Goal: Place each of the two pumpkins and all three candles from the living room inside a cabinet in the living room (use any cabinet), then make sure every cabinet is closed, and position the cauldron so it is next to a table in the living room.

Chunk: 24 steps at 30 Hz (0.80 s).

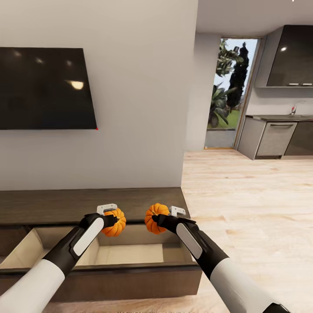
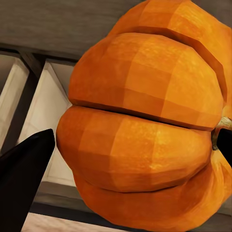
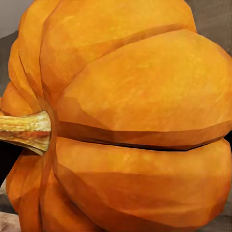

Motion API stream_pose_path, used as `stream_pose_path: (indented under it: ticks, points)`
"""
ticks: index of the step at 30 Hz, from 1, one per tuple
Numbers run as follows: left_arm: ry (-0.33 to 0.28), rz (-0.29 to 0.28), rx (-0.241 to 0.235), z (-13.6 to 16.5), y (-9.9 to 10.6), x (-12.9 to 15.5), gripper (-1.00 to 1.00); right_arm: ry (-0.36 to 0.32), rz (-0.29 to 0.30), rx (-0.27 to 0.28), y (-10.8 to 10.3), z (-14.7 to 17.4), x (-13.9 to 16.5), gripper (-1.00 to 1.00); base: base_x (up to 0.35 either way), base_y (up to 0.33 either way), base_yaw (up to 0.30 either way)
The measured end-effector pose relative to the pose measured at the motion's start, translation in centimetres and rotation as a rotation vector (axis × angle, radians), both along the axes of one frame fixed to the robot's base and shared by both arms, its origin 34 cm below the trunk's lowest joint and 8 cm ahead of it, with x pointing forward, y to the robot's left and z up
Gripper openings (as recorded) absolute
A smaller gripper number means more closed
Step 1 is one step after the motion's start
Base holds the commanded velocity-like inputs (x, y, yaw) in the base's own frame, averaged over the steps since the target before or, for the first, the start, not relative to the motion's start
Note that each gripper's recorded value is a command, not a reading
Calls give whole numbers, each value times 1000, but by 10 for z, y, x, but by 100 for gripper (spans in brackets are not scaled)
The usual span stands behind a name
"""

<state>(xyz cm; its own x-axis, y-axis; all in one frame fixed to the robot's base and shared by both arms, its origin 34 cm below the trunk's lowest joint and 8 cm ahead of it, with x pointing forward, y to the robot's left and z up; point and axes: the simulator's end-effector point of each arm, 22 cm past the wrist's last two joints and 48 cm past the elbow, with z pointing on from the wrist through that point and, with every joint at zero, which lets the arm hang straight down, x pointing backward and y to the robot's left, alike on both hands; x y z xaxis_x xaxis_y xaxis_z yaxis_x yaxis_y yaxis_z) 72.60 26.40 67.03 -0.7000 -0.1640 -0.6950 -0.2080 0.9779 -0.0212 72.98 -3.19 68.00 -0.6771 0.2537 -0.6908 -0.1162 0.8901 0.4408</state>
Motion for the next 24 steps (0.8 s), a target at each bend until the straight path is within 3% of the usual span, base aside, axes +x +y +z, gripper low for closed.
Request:
stream_pose_path:
  ticks: [24]
  points:
    - [1,-1,-1,-51,-1,-10,-100,2,4,-3,7,-50,-11,-100,0,0,0]
